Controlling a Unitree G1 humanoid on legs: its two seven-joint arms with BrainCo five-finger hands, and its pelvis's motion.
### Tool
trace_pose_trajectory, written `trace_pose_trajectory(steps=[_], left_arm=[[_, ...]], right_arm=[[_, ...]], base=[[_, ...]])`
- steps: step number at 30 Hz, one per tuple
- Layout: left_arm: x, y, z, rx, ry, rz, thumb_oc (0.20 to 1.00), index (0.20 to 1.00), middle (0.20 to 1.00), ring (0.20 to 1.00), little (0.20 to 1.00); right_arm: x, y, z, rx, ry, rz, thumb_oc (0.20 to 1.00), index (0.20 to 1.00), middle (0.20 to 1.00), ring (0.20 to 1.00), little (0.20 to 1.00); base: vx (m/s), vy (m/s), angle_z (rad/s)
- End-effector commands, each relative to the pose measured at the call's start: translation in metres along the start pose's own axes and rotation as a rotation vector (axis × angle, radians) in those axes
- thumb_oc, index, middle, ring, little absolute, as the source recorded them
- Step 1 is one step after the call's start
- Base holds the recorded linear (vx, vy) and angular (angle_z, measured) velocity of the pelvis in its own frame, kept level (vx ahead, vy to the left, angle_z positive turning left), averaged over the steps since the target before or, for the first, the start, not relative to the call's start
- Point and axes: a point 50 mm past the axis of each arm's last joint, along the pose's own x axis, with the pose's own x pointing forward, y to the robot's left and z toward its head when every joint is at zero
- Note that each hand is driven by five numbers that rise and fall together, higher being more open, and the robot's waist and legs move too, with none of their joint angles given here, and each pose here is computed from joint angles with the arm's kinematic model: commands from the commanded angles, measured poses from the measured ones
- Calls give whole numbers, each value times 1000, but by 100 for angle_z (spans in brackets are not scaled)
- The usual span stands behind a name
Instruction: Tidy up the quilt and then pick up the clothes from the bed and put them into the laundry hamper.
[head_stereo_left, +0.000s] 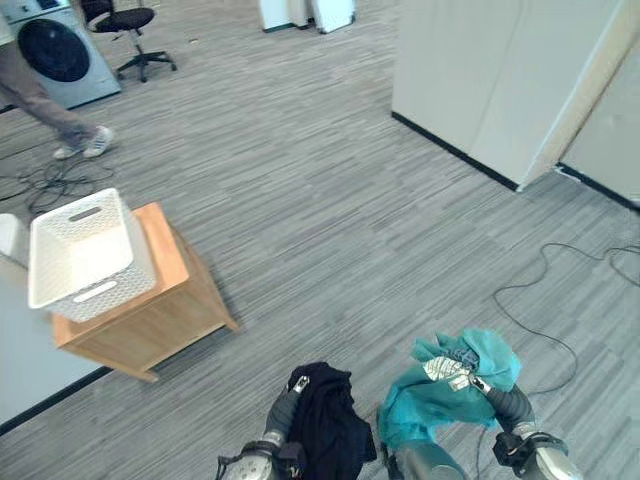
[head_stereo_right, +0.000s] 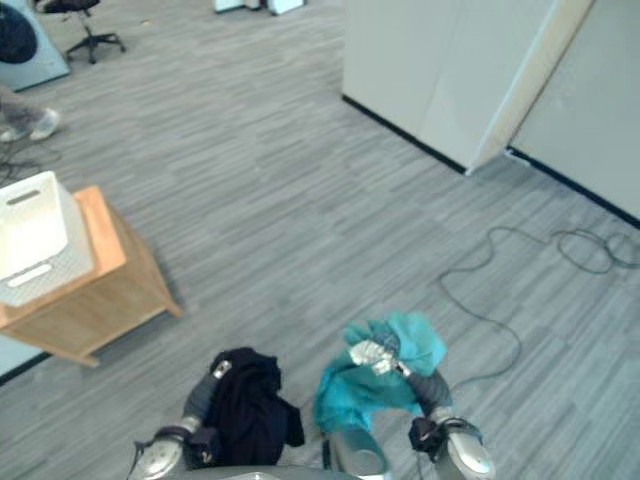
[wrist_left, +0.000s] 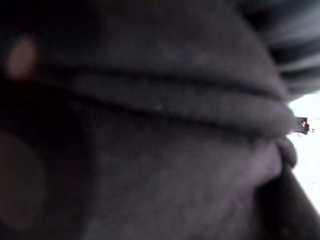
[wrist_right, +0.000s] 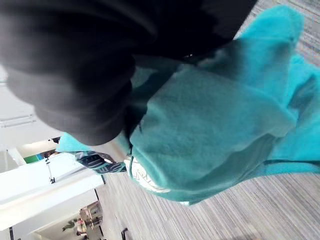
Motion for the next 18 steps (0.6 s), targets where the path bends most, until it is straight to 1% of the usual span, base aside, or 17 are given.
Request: trace_pose_trajectory(steps=[1,2,4,9,11,13,15,18], left_arm=[[-3,-6,30,26,-149,-50,200,200,200,200,200],[-3,-6,30,26,-149,-50,200,200,200,200,200],[-5,-6,31,22,-152,-17,200,200,200,200,200],[-4,-10,32,6,-159,-28,200,200,200,200,200],[-5,-5,34,13,-191,-28,200,200,200,200,200],[-3,-3,36,24,-188,-17,200,200,200,200,200],[0,-2,44,20,-207,-29,200,200,200,200,200],[-1,1,47,36,-171,-28,200,200,200,200,200]], right_arm=[[1,-4,21,-35,-42,72,200,200,200,200,200],[1,-4,21,-35,-42,72,200,200,200,200,200],[-6,5,19,-51,-18,108,200,200,200,200,200],[-14,3,10,-77,6,127,200,200,200,200,200],[-11,4,11,-91,5,138,200,200,200,200,200],[-12,3,9,-70,4,104,200,200,200,200,200],[-11,7,10,-46,-20,100,200,200,200,200,200],[-11,18,10,-36,-24,105,200,200,200,200,200]], base=[[132,18,230],[536,96,227],[866,140,109],[665,130,24],[767,270,15],[727,284,-37],[653,318,-38],[527,264,30]])
